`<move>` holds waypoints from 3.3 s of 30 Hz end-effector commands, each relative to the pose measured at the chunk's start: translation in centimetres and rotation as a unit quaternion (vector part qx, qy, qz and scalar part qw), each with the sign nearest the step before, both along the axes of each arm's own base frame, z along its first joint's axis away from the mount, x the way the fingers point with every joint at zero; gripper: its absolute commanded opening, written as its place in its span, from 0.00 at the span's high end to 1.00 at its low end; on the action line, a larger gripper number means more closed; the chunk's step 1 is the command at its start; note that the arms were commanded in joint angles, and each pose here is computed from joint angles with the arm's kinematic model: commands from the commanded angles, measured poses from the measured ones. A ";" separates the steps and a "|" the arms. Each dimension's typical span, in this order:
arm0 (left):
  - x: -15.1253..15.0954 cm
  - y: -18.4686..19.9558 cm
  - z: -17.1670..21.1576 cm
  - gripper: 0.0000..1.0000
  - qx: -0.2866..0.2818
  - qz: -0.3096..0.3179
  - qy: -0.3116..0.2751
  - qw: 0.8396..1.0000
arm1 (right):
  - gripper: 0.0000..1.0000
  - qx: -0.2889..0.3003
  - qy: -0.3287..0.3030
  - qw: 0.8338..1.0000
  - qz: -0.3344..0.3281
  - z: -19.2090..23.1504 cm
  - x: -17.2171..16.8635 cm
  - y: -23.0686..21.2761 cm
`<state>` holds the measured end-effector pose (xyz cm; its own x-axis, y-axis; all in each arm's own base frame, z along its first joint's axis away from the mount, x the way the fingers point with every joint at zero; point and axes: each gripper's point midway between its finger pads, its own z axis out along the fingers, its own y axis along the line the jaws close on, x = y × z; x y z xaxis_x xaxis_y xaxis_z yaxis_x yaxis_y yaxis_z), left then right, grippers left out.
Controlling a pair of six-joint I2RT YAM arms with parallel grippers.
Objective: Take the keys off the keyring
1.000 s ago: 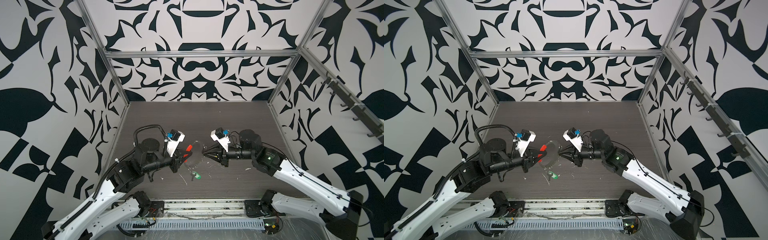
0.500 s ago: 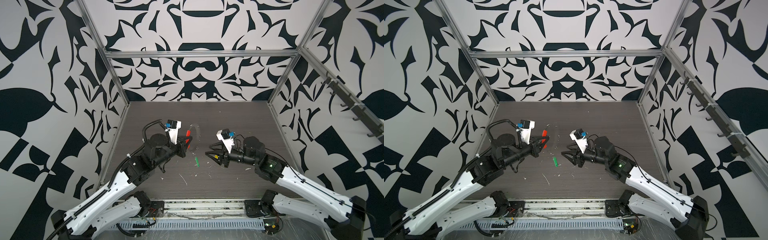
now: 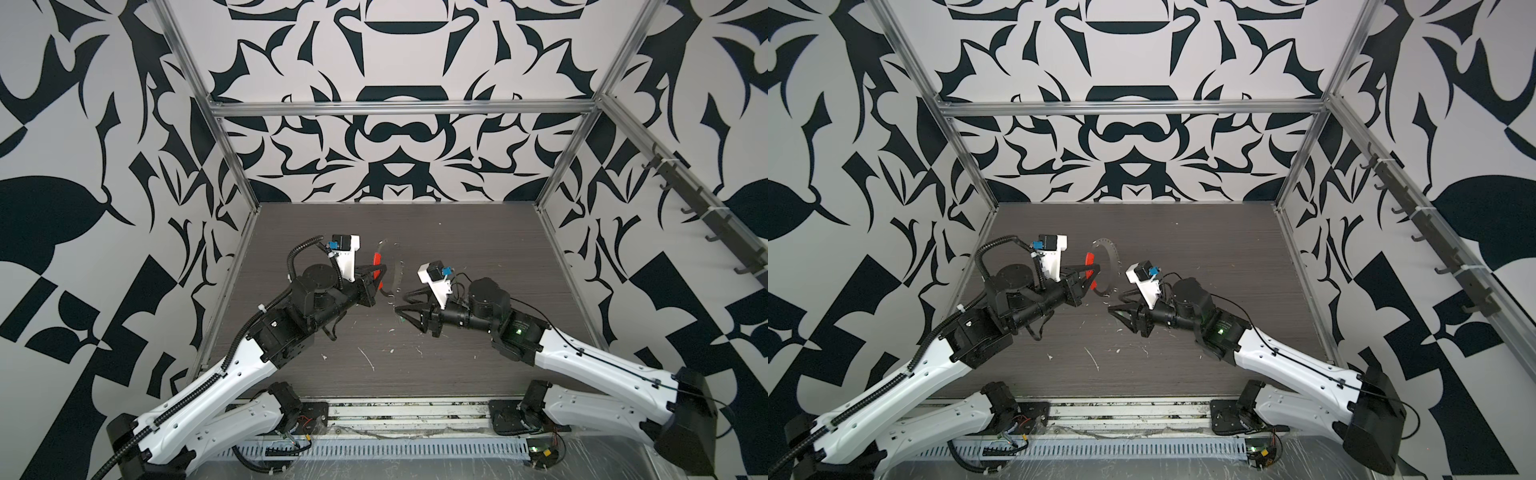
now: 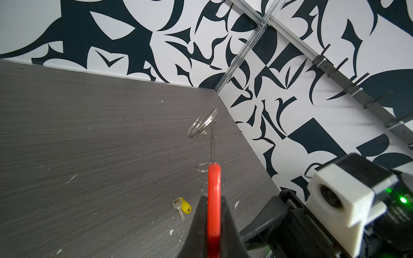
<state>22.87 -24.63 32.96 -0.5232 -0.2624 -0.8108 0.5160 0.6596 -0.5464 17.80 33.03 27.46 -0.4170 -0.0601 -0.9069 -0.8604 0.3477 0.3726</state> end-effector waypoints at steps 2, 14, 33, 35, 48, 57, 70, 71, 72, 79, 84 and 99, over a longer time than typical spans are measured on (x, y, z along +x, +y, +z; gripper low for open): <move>0.3 0.3 2.8 1.00 -0.038 0.012 -0.017 0.999 | 0.52 0.025 -0.048 0.998 -0.027 3.8 0.9 0.9; 0.0 0.6 2.9 1.00 -0.043 0.013 -0.017 0.999 | 0.59 0.002 -0.050 0.997 -0.054 2.9 1.7 1.0; 0.0 0.5 2.6 1.00 -0.045 0.012 -0.011 0.999 | 0.68 -0.001 -0.048 0.998 -0.052 2.5 2.0 1.7; 0.0 0.5 2.5 1.00 -0.044 0.012 -0.011 0.999 | 0.70 0.000 -0.049 0.997 -0.052 2.6 2.1 1.8; 0.1 0.7 2.2 1.00 -0.042 0.018 -0.009 0.999 | 0.85 0.004 -0.052 0.997 -0.050 3.0 2.1 2.0; 0.2 1.1 1.9 1.00 -0.039 0.028 -0.007 0.999 | 1.00 -0.002 -0.048 0.997 -0.054 2.9 2.0 1.7; 0.0 2.2 -0.3 0.78 -0.028 0.047 0.009 0.998 | 1.00 -0.038 -0.026 0.997 -0.060 2.9 1.5 0.5; 0.0 2.3 -0.6 0.75 -0.029 0.048 0.011 0.998 | 1.00 -0.039 -0.027 0.997 -0.060 3.0 1.5 0.4; -0.1 2.4 -0.8 0.72 -0.028 0.051 0.012 0.998 | 1.00 -0.041 -0.028 0.997 -0.060 3.0 1.4 0.3; -0.6 3.6 -2.3 0.53 -0.009 0.063 0.025 0.998 | 1.00 -0.057 -0.041 0.996 -0.060 3.5 1.3 -0.3; -1.3 4.6 -2.6 0.48 0.001 0.066 0.017 0.998 | 1.00 -0.082 -0.054 0.994 -0.046 3.6 0.8 -0.6; -9.7 -0.5 1.7 0.53 -0.003 -0.240 -0.118 0.964 | 1.00 -0.032 -0.096 0.987 0.127 6.9 -3.1 -1.3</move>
